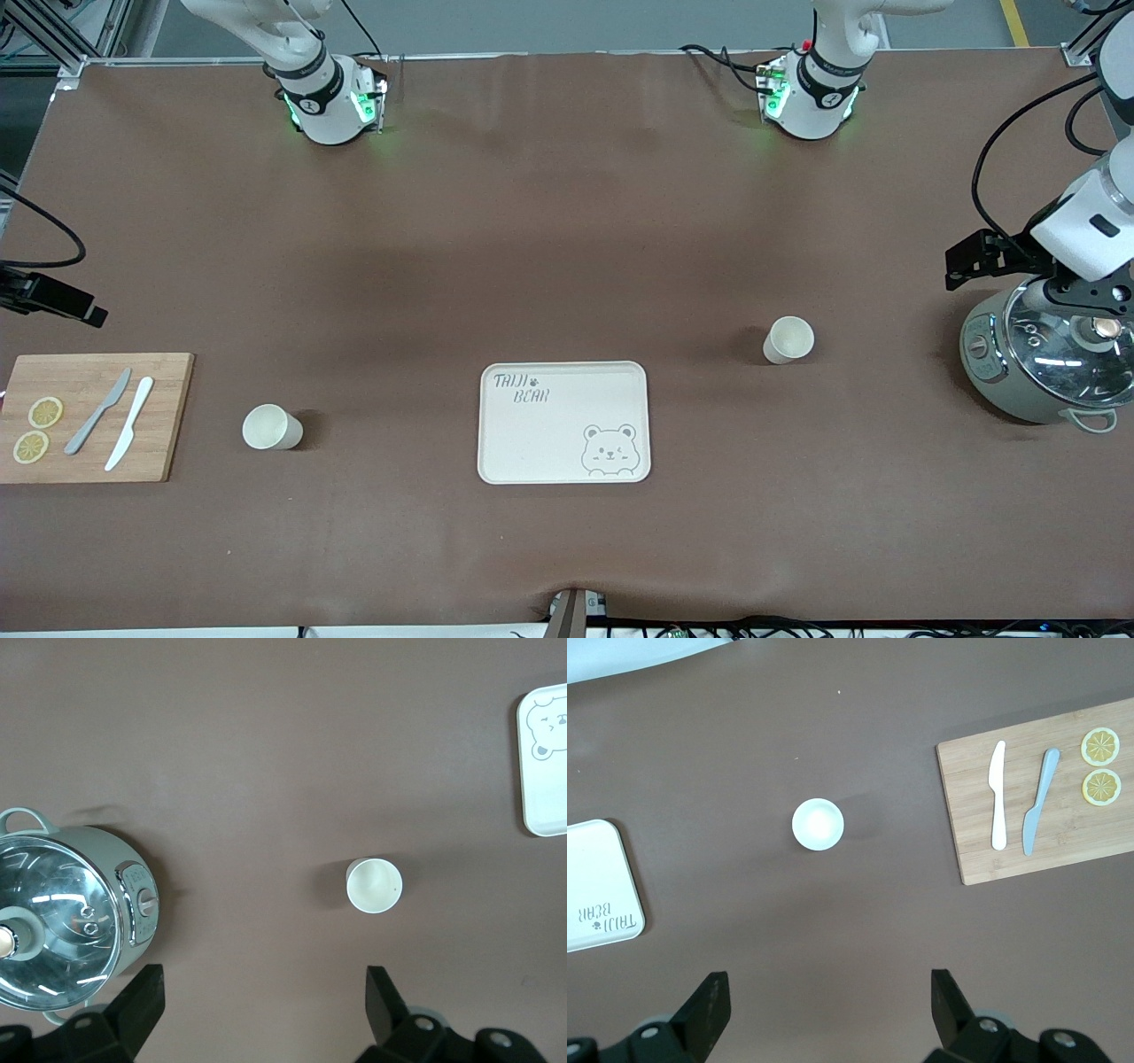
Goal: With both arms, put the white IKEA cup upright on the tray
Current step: 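Reach the left gripper down to the white cup beside the pot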
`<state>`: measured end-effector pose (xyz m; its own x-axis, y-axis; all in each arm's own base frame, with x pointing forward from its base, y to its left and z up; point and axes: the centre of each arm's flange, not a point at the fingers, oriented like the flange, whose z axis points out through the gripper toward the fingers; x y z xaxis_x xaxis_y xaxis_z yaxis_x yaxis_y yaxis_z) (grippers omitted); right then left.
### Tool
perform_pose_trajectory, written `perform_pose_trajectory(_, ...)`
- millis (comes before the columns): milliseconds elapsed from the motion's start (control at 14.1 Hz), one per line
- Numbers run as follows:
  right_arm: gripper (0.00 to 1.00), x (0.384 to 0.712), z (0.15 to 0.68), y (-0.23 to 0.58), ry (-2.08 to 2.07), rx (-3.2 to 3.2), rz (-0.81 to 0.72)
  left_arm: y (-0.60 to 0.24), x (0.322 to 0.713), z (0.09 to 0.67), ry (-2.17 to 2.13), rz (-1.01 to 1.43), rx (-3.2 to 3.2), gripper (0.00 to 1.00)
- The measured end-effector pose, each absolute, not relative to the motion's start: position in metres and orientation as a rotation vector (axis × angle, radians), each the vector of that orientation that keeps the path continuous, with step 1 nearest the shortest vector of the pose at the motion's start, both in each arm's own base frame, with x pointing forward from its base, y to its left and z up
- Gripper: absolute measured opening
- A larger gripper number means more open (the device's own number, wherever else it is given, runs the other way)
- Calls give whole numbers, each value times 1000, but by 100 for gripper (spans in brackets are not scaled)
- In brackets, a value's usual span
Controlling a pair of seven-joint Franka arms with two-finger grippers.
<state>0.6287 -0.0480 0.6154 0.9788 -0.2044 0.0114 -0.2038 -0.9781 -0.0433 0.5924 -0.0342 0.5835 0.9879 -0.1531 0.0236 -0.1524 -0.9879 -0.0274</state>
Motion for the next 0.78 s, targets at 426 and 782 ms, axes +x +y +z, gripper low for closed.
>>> perform_pose_trajectory(426,100,629,615,-49,321,-3083,-25,-58,594,573,277,-13,-3106,100)
perform_pose_trajectory(782,100,629,615,-50,324,-3083,-27,-81,614,493,297,69,-3126,100)
